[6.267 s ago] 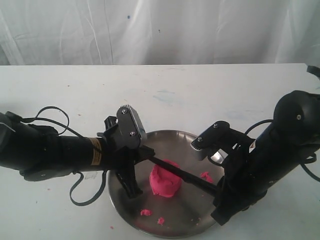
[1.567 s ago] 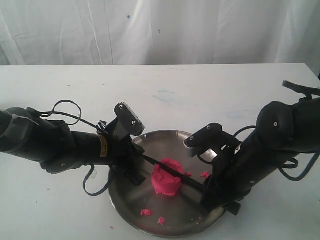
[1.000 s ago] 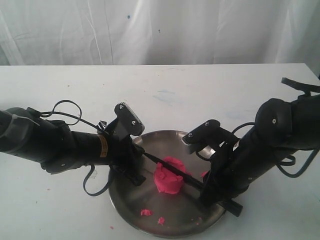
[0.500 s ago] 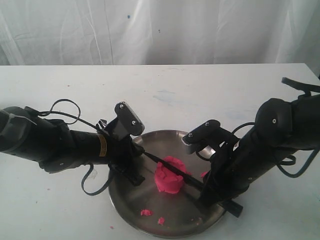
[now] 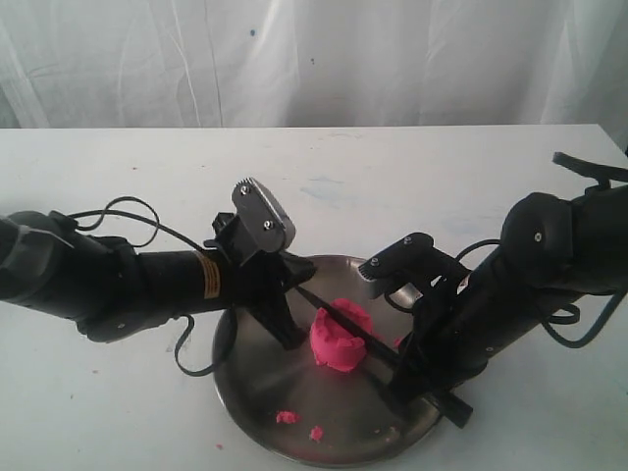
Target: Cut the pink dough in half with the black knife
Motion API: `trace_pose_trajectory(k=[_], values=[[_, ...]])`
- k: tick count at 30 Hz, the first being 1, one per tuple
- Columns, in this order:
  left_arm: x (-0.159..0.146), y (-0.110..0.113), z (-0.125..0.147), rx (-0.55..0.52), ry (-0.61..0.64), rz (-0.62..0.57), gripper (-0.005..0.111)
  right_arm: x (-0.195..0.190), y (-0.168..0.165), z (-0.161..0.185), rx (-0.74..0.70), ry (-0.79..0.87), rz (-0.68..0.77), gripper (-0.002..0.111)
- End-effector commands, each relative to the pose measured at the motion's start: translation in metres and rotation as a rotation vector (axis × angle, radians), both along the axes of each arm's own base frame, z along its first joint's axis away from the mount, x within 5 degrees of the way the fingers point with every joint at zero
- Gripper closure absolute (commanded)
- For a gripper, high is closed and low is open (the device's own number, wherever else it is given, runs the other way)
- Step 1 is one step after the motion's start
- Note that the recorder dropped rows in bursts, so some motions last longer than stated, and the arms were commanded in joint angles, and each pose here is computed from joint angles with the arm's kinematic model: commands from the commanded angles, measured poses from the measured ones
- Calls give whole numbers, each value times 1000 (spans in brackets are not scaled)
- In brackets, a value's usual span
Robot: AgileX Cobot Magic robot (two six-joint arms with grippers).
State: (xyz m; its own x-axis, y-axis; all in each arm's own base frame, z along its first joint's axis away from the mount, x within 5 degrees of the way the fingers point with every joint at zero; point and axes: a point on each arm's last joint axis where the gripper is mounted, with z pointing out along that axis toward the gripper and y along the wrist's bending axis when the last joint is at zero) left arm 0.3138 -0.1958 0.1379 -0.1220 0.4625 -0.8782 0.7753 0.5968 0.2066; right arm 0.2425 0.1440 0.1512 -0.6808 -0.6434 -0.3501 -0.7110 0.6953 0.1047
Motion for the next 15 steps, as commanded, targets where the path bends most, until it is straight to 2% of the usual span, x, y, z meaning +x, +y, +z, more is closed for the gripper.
trace_pose_trajectory(k=[1,7,15], values=[[0,1,-28,71,40,-2,107,2,1,2,9,-9,-14,108],[1,0,-49,95,88,-1,107,2,1,2,12,-5,-27,108],[0,1,-52,112,106,4,107,2,1,2,12,-7,-27,108]])
